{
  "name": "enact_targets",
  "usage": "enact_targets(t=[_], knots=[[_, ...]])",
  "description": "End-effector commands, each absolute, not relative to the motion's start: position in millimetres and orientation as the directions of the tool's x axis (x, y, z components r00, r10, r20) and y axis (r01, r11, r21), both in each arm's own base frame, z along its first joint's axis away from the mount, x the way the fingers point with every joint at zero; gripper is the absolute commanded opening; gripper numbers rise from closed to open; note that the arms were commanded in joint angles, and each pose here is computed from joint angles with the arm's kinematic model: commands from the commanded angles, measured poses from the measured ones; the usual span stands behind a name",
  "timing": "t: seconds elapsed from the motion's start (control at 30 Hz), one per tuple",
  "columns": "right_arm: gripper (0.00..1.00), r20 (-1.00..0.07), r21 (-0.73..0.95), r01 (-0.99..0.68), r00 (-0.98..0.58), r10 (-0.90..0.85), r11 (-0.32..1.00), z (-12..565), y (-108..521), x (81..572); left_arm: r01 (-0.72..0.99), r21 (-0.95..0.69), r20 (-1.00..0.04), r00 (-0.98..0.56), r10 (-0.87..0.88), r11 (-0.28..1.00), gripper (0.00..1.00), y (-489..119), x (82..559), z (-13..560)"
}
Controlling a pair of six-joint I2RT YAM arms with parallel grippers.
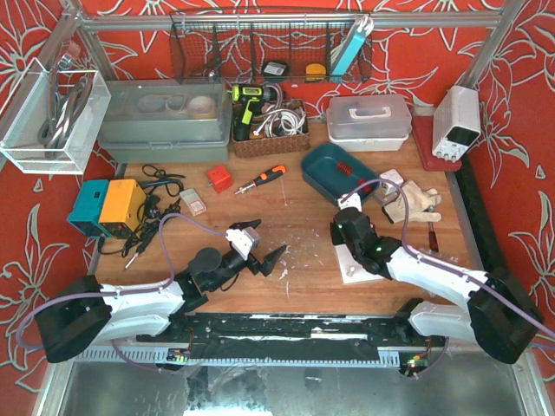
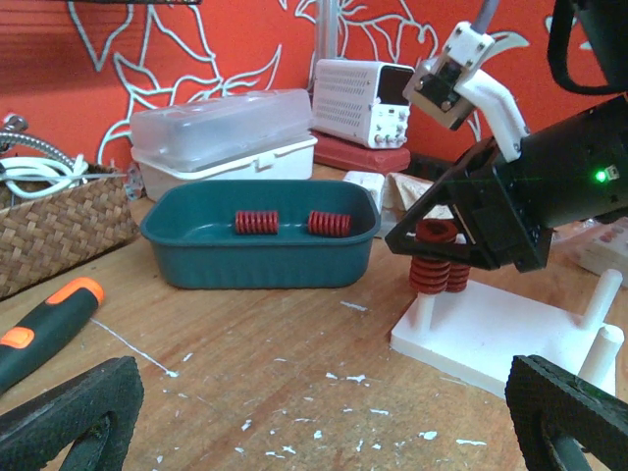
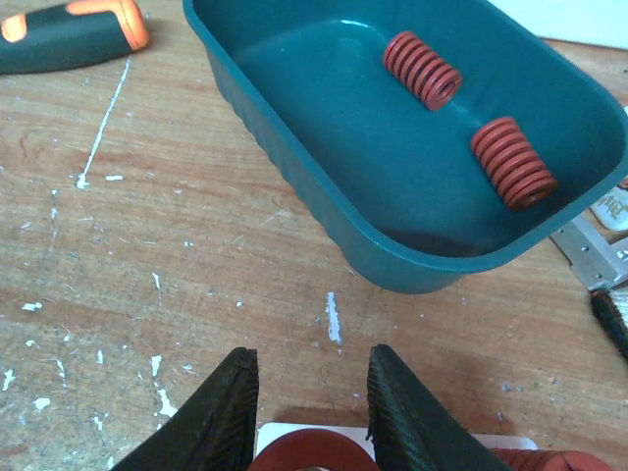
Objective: Install the large spring
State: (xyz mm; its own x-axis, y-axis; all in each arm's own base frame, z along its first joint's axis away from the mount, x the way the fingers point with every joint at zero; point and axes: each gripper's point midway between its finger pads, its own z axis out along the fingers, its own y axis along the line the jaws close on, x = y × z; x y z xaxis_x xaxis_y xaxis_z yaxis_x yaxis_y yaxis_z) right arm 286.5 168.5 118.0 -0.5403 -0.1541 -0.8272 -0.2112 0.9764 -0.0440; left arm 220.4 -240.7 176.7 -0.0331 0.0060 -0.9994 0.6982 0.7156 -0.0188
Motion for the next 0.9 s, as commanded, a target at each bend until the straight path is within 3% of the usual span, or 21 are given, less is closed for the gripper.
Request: enact_targets(t=[0.0, 0.1, 0.43, 0.7, 0.87], knots=[[0.00, -0.842, -0.054, -0.171, -0.522, -0.137, 0.984, 116, 164, 294, 0.702, -0.010, -1.000, -0.008, -0.006, 0.712, 1.00, -240, 218, 183], [0.03, -0.835, -0.060, -0.162, -0.533, -0.138, 0.985, 110, 164, 296, 0.703, -0.010, -1.000, -0.007, -0.007, 0.711, 1.00, -240, 217, 183], [0.33, -0.818, -0.062, -0.139, -0.560, -0.130, 0.988, 105, 162, 298, 0.702, -0.012, -1.000, -0.010, -0.007, 0.712, 1.00, -240, 217, 182], [0.43, -0.827, -0.053, -0.182, -0.544, -0.146, 0.982, 148, 161, 295, 0.680, -0.103, -0.994, -0.090, -0.056, 0.726, 1.00, -240, 223, 182], [0.46, -0.837, -0.098, -0.203, -0.513, -0.191, 0.974, 180, 159, 305, 0.568, -0.217, -0.971, -0.210, -0.115, 0.794, 1.00, -232, 240, 178]])
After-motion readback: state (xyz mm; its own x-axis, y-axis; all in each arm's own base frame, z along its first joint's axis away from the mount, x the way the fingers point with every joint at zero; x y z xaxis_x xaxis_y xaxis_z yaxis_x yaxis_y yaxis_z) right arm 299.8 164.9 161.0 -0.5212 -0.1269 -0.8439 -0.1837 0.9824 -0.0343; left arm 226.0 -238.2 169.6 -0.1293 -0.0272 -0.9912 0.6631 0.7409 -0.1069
